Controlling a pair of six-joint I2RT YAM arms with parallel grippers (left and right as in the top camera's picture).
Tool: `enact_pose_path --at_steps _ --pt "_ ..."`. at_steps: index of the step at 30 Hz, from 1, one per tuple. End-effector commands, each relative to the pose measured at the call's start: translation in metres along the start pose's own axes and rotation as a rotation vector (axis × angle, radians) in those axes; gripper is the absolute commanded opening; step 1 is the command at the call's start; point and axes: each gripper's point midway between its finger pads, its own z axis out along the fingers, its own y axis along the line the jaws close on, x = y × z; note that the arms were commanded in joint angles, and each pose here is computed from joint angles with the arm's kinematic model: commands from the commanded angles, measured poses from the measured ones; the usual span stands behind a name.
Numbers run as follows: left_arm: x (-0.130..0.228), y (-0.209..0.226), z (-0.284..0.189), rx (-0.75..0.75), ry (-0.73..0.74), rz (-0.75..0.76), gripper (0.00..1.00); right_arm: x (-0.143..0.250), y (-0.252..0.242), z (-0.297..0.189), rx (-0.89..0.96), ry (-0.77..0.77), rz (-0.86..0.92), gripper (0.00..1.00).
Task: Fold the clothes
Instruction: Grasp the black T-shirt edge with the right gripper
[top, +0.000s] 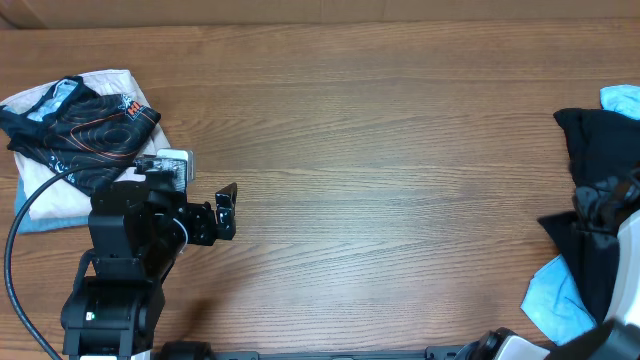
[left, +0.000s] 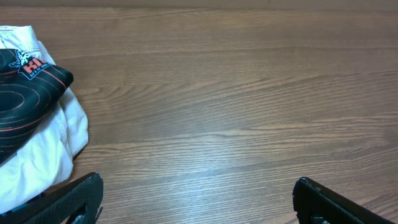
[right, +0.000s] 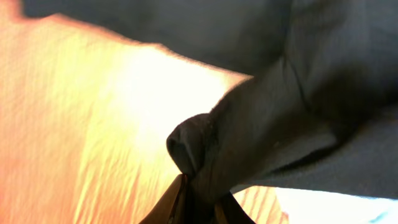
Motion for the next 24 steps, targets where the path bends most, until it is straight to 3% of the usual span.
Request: enact_pose_path --at_steps 1,8,17,19,21,24 --pt "-0.011 -0.006 -0.006 0.021 -0.033 0.004 1.00 0.000 0.041 -0.045 -0.156 -0.077 -0.180 0.15" --pt "-0.011 -0.009 -0.006 0.037 -0.031 0.004 1.00 0.031 0.098 -0.115 -0.323 -0.149 -0.455 0.24" --pt "-0.011 -0.008 -0.006 0.035 -0.032 0.004 1.00 0.127 0.153 -0.130 -0.455 -0.046 -0.760 0.26" --pt "-0.011 -0.008 -0.006 0.035 -0.032 0.005 1.00 0.137 0.158 -0.121 -0.399 -0.067 -0.780 0.27" --pt "-0.011 -0.008 -0.006 0.035 -0.031 0.004 1.00 0.131 0.152 -0.110 -0.319 -0.085 -0.721 0.34" --pt "-0.011 -0.008 -0.006 0.035 -0.030 0.005 1.00 0.116 0.136 -0.092 -0.176 -0.118 -0.660 0.38"
